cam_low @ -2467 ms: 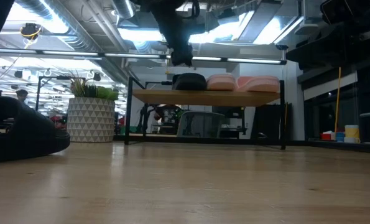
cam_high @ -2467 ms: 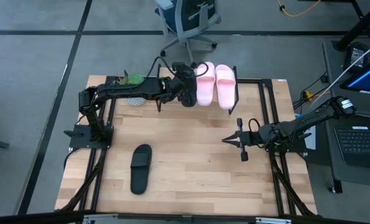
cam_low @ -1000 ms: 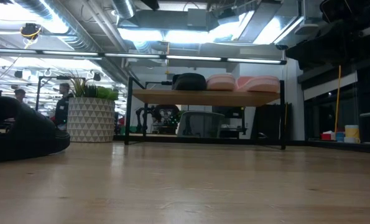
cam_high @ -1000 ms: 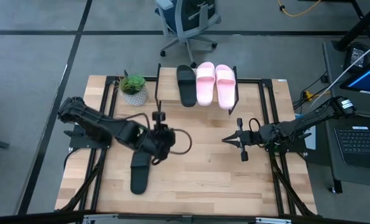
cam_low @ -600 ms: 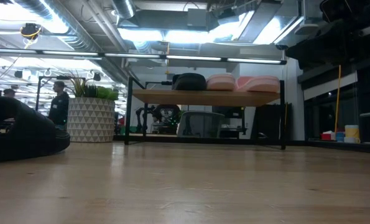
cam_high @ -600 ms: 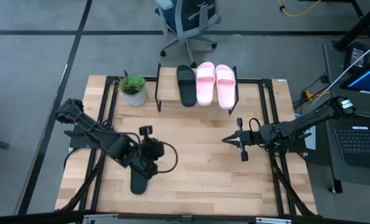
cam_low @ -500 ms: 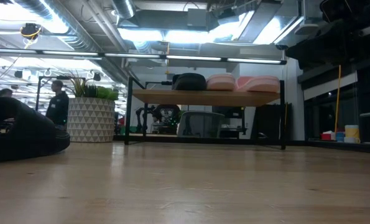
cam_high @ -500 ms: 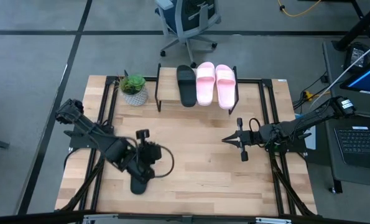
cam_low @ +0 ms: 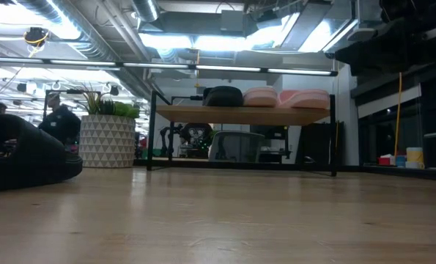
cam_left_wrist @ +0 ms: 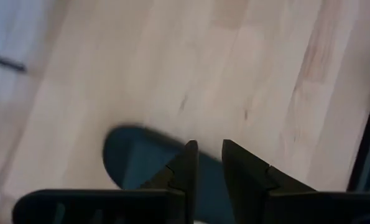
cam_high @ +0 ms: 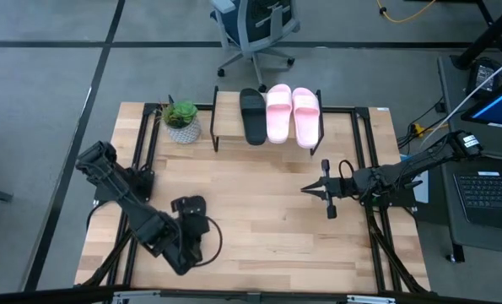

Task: Pick and place slides into the shelf
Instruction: Put the black slide on the shelf

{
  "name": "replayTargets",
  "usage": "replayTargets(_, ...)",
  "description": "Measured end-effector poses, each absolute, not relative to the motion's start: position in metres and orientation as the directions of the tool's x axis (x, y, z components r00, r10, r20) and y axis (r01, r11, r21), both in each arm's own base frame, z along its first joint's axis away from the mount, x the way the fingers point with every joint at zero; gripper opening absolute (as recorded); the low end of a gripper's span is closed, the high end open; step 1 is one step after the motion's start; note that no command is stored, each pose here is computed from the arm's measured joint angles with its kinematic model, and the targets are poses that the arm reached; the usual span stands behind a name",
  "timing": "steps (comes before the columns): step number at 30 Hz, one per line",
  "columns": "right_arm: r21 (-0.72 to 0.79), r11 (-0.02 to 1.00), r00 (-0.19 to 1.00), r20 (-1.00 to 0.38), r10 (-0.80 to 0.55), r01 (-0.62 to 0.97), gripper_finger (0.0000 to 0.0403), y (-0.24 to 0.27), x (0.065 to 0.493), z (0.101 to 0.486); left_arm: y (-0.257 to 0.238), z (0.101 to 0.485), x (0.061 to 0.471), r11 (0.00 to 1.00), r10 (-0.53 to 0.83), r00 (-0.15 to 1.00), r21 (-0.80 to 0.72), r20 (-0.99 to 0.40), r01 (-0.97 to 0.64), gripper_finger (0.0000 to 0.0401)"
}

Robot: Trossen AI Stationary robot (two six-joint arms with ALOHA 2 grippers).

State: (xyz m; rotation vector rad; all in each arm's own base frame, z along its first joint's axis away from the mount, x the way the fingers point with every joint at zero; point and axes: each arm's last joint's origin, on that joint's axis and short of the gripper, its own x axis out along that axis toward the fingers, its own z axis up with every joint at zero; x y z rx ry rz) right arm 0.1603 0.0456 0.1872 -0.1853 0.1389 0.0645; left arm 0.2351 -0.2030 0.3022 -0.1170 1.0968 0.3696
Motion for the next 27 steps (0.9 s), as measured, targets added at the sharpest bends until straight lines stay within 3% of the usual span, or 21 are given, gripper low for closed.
replayTargets(15, -0.195, 0.978, 0.992, -0.113, 0.052, -0.073, 0.0021, 0.046, 0.161, 0.190, -0.236, 0.269, 0.225, 0.899, 0.289, 0.308, 0.146, -0.906, -0.414, 0.0066)
replayTargets(27, -0.199, 0.977, 0.992, -0.114, 0.052, -0.074, 0.0021, 0.046, 0.161, 0.190, -0.240, 0.264, 0.225, 0.874, 0.333, 0.347, 0.149, -0.877, -0.462, 0.0066)
